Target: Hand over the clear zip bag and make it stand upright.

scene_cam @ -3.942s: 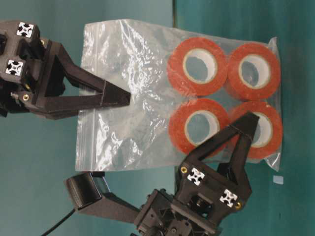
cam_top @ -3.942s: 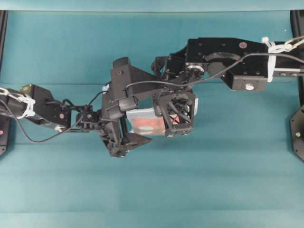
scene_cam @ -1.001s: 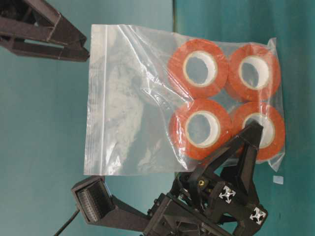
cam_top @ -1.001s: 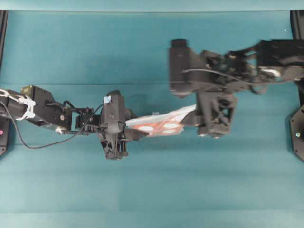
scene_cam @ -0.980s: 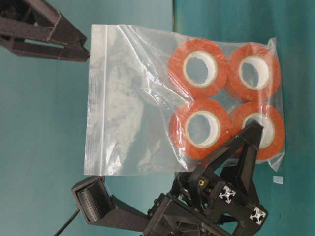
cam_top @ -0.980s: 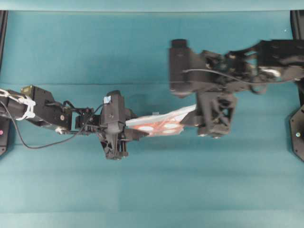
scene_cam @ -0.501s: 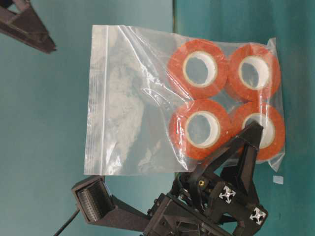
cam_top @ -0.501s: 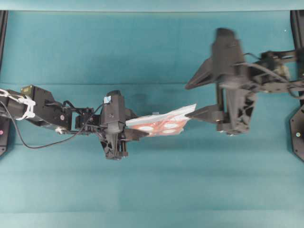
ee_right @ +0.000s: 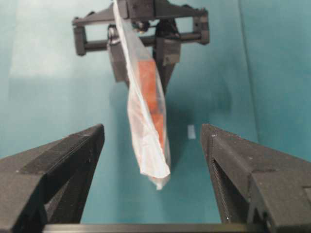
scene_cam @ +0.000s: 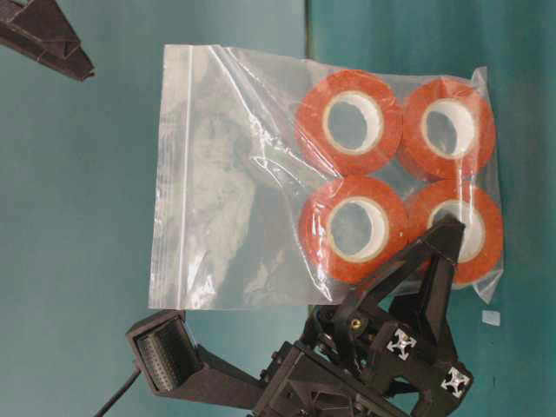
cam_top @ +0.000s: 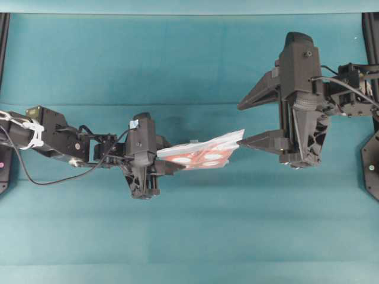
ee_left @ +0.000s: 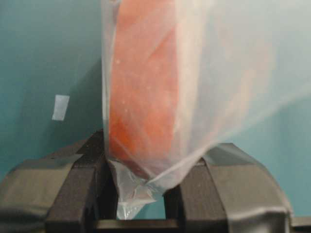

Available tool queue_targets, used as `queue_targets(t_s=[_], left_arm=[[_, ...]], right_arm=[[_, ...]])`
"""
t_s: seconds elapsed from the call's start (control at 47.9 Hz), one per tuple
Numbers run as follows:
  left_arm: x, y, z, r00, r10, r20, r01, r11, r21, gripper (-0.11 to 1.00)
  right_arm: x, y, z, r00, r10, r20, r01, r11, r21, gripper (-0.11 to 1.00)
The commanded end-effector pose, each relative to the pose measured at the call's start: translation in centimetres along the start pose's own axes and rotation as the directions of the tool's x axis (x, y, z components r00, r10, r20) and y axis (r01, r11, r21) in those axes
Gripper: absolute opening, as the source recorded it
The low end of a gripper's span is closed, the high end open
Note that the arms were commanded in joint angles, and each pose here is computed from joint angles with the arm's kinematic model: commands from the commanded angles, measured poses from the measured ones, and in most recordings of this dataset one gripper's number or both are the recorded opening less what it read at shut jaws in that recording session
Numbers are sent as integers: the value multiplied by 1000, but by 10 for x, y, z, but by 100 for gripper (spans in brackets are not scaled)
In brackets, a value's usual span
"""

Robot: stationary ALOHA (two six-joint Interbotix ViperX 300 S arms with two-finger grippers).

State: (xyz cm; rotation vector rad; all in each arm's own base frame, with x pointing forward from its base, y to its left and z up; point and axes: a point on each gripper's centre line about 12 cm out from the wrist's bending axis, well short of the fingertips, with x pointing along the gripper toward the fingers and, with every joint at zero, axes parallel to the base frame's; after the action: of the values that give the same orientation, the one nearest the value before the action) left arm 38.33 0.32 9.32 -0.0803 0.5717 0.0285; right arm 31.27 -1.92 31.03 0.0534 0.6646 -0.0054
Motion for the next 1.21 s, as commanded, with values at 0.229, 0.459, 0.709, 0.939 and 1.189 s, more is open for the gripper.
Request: queue_targets(t_s=[0.229, 0.459, 0.709, 0.939, 1.189], left_arm=[[-1, -2, 5, 1000, -4, 9, 4, 1000, 6, 24], [-1, -2, 5, 1000, -3, 10, 3, 1000, 3, 24], [-1, -2, 5, 1000, -3, 10, 3, 1000, 5, 24], [-1, -2, 5, 1000, -4, 9, 4, 1000, 5, 24], [-1, -1, 5, 1000, -3, 9, 3, 1000, 4, 24]], right_arm=[[-6, 0, 5, 1000, -2, 29, 2, 1000, 6, 86], [-9, 0, 3, 1000, -3, 30, 3, 1000, 7, 86], [-10, 1, 2, 999, -1, 32, 1, 1000, 9, 86], [-12, 1, 1, 999, -2, 33, 2, 1000, 7, 86], [-11, 1, 0, 1000, -1, 31, 1, 1000, 9, 86]])
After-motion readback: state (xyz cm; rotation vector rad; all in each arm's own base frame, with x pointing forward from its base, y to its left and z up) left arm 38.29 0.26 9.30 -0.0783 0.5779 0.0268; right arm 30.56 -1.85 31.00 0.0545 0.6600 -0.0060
